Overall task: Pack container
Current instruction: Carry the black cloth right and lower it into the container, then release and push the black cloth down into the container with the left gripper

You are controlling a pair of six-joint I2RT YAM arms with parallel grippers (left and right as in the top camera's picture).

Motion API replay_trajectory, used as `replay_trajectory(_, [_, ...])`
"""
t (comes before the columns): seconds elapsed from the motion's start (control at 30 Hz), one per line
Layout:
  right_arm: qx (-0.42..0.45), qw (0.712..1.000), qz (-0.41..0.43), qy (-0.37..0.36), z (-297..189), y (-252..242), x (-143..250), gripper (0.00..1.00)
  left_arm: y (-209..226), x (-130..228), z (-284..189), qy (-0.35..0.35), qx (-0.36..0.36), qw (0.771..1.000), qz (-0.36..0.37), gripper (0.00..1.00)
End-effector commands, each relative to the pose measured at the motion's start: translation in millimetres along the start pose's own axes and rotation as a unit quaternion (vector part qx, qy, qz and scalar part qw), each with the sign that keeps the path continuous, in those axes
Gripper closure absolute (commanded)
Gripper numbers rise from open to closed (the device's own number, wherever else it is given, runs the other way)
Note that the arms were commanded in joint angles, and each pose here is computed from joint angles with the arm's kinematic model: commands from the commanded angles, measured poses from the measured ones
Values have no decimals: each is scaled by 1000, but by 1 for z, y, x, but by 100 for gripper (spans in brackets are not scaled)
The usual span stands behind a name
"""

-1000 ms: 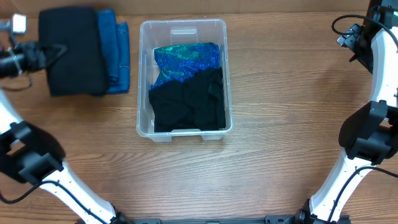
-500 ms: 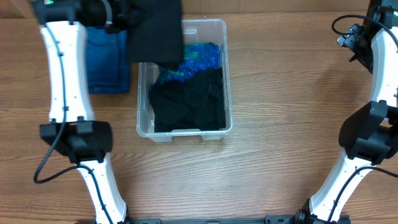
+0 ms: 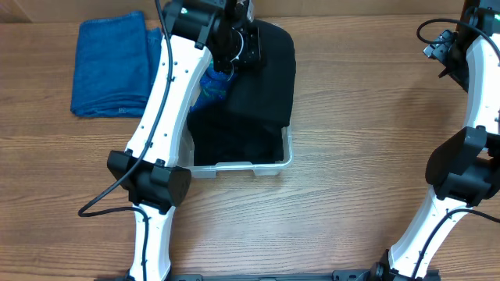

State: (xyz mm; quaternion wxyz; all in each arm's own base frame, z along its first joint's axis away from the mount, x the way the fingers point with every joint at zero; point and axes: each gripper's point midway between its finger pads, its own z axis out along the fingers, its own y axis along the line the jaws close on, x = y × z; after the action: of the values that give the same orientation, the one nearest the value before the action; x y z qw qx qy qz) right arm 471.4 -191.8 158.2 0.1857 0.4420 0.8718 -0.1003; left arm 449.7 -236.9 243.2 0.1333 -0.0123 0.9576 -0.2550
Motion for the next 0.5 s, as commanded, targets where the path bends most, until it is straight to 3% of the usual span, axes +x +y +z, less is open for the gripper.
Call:
replay_trajectory(0.0, [4, 1000, 5, -7, -1, -3, -4, 0, 21, -13, 13, -15, -40, 999, -33, 96])
replay_trajectory(0.47, [4, 1000, 5, -7, -1, -3, -4, 0, 50, -29, 22, -33, -72, 992, -93, 96])
